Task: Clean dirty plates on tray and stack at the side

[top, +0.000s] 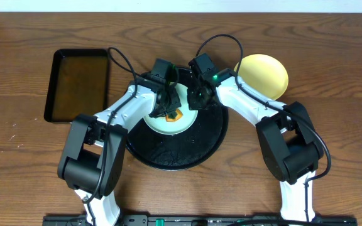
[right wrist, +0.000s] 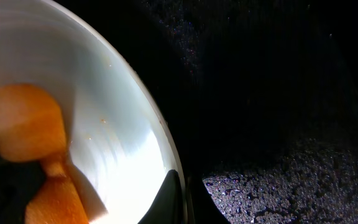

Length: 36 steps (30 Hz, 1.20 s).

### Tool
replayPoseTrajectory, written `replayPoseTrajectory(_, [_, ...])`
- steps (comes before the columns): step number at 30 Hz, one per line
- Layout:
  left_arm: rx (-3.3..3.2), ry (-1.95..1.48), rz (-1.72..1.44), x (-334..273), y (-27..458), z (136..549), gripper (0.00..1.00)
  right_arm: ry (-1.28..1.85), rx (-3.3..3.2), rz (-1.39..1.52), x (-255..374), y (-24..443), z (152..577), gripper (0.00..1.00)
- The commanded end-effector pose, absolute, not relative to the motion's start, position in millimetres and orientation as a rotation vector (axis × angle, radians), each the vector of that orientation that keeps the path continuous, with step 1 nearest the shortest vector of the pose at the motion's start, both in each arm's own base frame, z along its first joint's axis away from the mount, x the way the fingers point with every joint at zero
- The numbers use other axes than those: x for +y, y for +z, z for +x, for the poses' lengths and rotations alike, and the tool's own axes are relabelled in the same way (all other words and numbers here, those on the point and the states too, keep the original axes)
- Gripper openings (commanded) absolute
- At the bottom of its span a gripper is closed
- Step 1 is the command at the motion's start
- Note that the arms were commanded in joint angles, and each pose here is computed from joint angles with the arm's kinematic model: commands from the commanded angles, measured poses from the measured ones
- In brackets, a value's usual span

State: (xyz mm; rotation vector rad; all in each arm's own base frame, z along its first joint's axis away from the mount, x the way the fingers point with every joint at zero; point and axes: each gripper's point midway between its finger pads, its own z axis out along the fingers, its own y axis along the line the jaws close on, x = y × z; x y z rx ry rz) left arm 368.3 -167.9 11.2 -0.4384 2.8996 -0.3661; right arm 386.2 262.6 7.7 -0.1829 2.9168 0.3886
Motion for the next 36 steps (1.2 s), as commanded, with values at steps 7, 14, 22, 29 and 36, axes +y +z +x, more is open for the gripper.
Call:
replayPoseTrajectory(7, [2.937,0.151,-0.414,-104,-5,347,0.08,0.327,2.921,-0.15,255,3,388,0.01])
replayPoseTrajectory(14, [2.851,0.508,-0.345,-50,9,351,0.07,0.327,2.921,-0.15,255,3,388,0.01])
replayPoseTrajectory(22, [2.73,0.495,-0.364,-44,55,365,0.08,0.301,2.918,-0.145,252,2,389,0.01])
replayPoseTrajectory(29, [2.542,0.341,-0.439,-40,126,376,0.07,0.296,2.918,-0.145,252,2,390,0.01])
replayPoseTrajectory(36, [2.432,0.294,-0.608,3,159,380,0.07,0.295,2.92,-0.15,251,6,389,0.01])
